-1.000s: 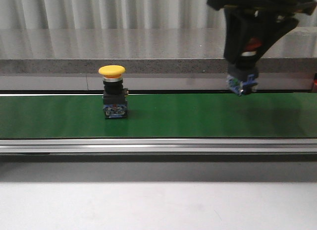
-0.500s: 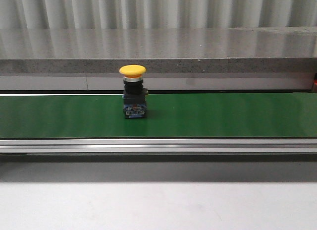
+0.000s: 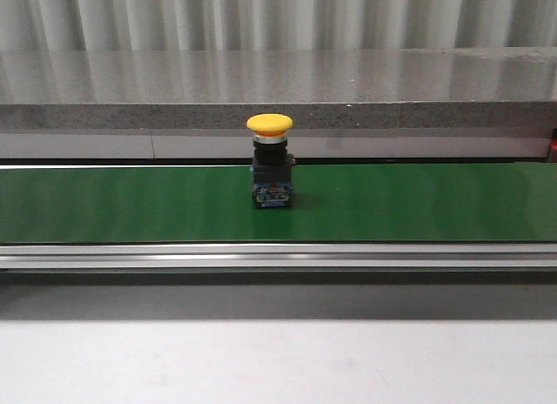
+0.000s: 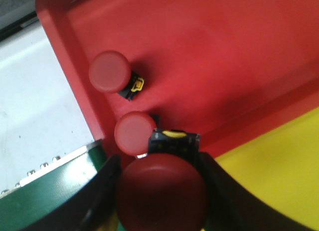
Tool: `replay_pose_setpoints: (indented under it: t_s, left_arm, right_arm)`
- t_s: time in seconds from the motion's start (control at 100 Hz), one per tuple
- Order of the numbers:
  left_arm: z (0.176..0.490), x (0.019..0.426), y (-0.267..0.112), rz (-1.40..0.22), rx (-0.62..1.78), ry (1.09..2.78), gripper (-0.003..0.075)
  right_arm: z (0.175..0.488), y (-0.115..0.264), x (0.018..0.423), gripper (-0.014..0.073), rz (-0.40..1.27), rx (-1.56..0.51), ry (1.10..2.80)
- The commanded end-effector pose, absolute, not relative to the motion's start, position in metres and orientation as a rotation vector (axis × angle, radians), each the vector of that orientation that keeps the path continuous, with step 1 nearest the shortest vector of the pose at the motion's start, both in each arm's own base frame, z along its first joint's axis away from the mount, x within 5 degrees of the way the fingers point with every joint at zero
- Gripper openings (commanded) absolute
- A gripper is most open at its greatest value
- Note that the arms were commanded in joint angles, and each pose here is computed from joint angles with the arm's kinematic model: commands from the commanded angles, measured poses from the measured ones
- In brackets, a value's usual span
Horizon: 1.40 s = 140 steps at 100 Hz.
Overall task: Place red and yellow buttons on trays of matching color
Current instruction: 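Lift the red button with the right gripper and release it in the red tray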
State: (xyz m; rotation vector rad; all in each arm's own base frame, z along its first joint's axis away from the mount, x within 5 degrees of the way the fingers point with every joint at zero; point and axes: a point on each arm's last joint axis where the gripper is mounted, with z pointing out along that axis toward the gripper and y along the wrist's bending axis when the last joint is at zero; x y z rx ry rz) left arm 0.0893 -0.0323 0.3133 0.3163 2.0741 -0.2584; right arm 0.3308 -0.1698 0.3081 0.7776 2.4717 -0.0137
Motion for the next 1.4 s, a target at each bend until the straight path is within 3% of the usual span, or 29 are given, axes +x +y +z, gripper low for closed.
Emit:
replay_pose_setpoints:
  t_s: [0.0, 0.45, 1.06, 1.16, 1.31, 1.39]
  left_arm:
    - [0.327, 0.091, -0.034, -0.284, 0.298, 1.99, -0.002]
    - [0.327, 0.091, -0.034, -0.284, 0.298, 1.99, -0.002]
    - [0.327, 0.091, -0.034, -0.284, 0.298, 1.99, -0.002]
    - [0.327, 0.091, -0.034, -0.284, 0.298, 1.99, -0.002]
    - [0.327, 0.091, -0.034, -0.284, 0.298, 1.99, -0.002]
    - [0.327, 0.091, -0.034, -0.284, 0.298, 1.99, -0.002]
  right_arm:
    - [0.332, -0.177, 0.338, 0.0077, -0.044, 0.757, 2.35]
    - [0.306, -0.209, 0.391, 0.0077, -0.035, 0.799, 2.332]
    - [0.245, -0.228, 0.416, 0.0085, -0.037, 0.838, 2.353]
    - [0.244, -0.228, 0.416, 0.0176, -0.034, 0.84, 2.361]
    - [0.245, -0.228, 0.415, 0.0453, -0.034, 0.84, 2.362]
    - [0.247, -0.227, 0.415, 0.0512, -0.035, 0.838, 2.356]
